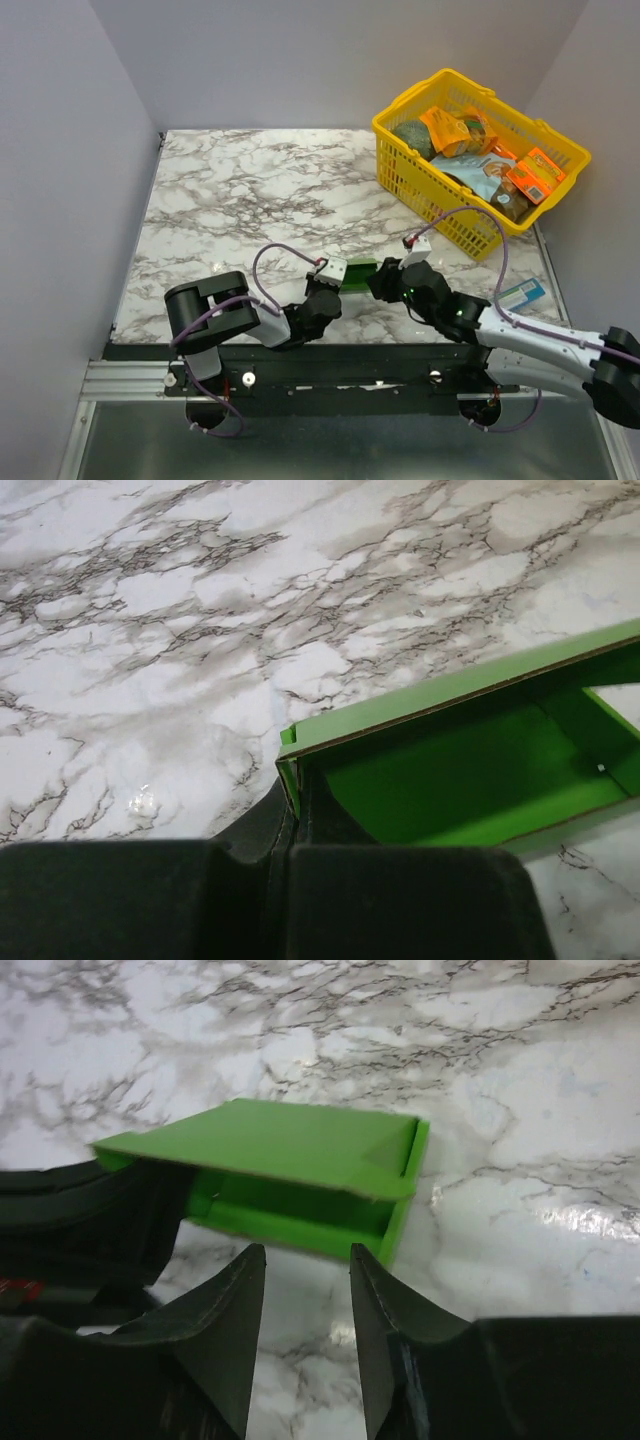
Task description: Fold the paper box
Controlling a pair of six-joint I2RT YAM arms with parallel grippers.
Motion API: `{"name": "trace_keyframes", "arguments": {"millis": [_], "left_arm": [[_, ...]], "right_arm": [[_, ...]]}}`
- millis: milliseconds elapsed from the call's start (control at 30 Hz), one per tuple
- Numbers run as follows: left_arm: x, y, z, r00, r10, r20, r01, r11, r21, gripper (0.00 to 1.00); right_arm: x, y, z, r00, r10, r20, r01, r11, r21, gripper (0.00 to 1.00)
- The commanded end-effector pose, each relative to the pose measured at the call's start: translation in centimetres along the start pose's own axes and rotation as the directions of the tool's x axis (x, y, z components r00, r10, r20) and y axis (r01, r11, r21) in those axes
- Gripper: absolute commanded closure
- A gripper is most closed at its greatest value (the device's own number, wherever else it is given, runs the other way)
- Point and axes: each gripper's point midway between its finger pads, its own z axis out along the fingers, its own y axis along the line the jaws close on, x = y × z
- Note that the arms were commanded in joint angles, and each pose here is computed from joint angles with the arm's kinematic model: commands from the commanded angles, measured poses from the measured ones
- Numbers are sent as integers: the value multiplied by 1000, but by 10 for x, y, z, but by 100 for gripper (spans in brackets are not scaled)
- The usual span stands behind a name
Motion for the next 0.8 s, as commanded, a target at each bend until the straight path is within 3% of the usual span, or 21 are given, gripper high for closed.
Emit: {"name": "trace_keyframes", "arguments": {"millis": [0, 300, 467, 633, 767], "left_arm": [[51, 9, -15, 960, 252, -122, -251, 968, 21, 100], [52, -3, -21, 945, 313, -94, -314, 950, 7, 100], [52, -12, -23, 940, 332, -83, -330, 943, 38, 100], [54, -18, -23, 940, 331, -79, -327, 943, 64, 100], [52, -21, -26, 941, 329, -74, -322, 942, 93, 100]], "right_arm": [[2, 7, -41, 999, 34, -11, -35, 991, -127, 50], [-52, 12, -67, 987, 72, 143, -52, 990, -134, 49], [-46, 32, -29, 999, -16, 27, 18, 998, -68, 59], [-45, 50, 5, 1000, -20, 5, 20, 995, -93, 62], [-14, 48, 24, 994, -13, -110, 3, 996, -84, 66]]}}
